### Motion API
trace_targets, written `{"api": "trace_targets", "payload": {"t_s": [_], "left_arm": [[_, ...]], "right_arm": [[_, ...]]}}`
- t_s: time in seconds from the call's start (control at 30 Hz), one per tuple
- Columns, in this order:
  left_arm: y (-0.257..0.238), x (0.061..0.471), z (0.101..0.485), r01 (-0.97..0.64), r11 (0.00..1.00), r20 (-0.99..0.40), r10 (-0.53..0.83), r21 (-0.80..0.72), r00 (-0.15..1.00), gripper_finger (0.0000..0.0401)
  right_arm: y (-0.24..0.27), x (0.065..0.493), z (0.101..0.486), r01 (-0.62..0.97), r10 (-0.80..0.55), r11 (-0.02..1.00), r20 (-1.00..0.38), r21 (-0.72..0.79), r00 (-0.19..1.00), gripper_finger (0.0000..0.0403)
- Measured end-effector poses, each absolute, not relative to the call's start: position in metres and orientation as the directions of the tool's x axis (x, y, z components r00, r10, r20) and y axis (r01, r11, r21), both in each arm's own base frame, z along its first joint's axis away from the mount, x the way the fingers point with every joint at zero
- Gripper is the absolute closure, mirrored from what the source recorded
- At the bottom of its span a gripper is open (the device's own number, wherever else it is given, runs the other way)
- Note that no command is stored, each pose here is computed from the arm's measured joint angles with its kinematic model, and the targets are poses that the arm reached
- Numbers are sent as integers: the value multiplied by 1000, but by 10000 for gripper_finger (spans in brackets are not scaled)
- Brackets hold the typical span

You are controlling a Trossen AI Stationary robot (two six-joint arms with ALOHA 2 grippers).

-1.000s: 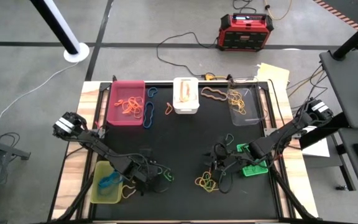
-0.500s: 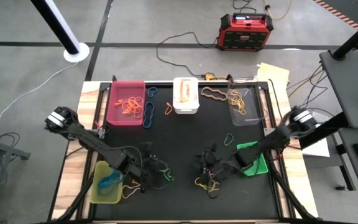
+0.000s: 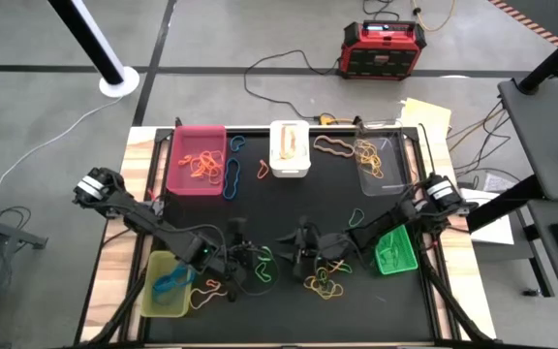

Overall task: Sort rubber bands into baskets
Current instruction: Put the green rubber band into the green bin

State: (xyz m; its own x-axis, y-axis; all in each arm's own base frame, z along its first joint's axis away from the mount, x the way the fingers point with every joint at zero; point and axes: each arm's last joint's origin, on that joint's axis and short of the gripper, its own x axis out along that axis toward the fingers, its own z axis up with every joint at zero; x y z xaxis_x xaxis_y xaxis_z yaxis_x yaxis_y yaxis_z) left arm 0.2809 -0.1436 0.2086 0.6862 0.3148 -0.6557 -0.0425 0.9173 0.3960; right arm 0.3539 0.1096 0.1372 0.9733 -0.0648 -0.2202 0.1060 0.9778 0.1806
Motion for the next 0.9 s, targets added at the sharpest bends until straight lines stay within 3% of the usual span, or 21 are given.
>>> {"api": "trace_targets", "payload": {"t_s": [0.33, 0.63, 0.9], "left_arm": [[-140, 289, 212, -58, 910, -612, 321, 410, 722, 401], [-140, 289, 213, -60, 910, -610, 322, 410, 724, 401], [-140, 289, 213, -66, 908, -606, 329, 415, 724, 401]], "right_arm": [[111, 369, 144, 94, -50, 979, -234, 182, 971, 231], [107, 375, 150, 121, -63, 961, -232, 247, 971, 319], [106, 376, 150, 116, -66, 971, -231, 210, 971, 361]]}}
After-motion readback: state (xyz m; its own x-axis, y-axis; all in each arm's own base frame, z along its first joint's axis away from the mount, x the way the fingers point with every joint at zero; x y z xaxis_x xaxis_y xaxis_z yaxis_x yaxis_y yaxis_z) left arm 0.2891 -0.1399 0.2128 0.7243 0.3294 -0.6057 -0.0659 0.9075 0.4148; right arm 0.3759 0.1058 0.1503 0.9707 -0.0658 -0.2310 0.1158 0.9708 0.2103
